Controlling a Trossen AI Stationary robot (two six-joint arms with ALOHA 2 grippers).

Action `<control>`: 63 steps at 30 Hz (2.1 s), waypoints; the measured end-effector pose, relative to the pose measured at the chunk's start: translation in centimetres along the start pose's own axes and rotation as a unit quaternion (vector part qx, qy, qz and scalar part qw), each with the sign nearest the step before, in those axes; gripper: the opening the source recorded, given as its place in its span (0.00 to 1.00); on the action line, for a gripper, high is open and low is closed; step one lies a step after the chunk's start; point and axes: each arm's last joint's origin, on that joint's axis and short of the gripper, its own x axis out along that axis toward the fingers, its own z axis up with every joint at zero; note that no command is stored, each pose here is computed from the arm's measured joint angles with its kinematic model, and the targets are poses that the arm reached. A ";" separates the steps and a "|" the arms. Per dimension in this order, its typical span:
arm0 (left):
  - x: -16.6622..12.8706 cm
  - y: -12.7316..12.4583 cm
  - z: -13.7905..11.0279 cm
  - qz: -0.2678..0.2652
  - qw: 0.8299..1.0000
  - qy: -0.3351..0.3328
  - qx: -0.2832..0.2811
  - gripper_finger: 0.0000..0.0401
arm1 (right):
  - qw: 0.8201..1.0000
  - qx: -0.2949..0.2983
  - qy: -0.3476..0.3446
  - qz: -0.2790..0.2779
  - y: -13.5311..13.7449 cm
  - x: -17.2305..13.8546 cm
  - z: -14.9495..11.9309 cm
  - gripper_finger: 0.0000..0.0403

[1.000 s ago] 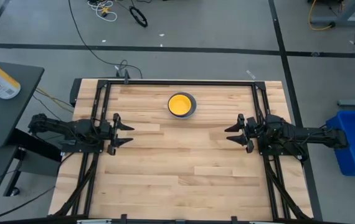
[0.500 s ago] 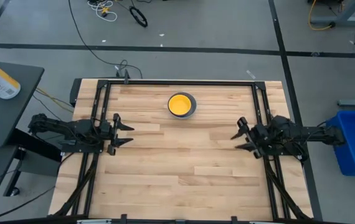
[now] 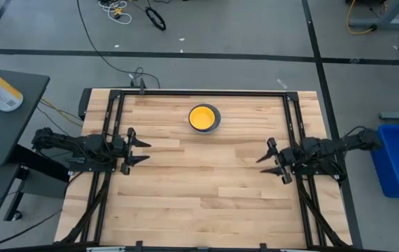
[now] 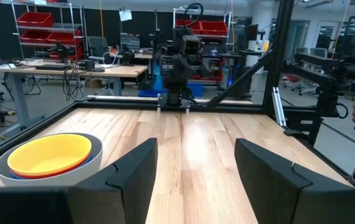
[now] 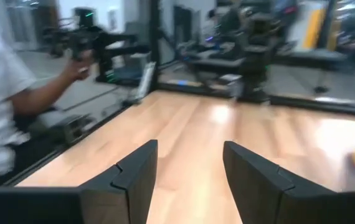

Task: Nest bowls inside each other
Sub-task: Return to Home Position

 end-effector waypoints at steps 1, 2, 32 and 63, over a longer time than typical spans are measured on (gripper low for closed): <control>0.0 0.0 0.0 0.000 1.000 0.000 0.000 0.55 | 1.000 0.007 0.005 0.014 0.2 0.0 -0.1 0.47; 0.0 0.0 0.0 0.000 1.000 0.000 0.000 0.55 | 1.000 0.013 0.008 0.022 0.4 0.0 -0.2 0.47; 0.0 -0.1 -0.1 -0.014 1.000 0.004 -0.008 0.55 | 0.995 0.055 0.075 -0.027 1.1 0.4 -1.0 0.48; 0.1 0.1 -0.2 0.015 1.000 0.008 -0.021 0.55 | 0.998 0.016 -0.048 -0.043 1.4 -0.9 0.7 0.48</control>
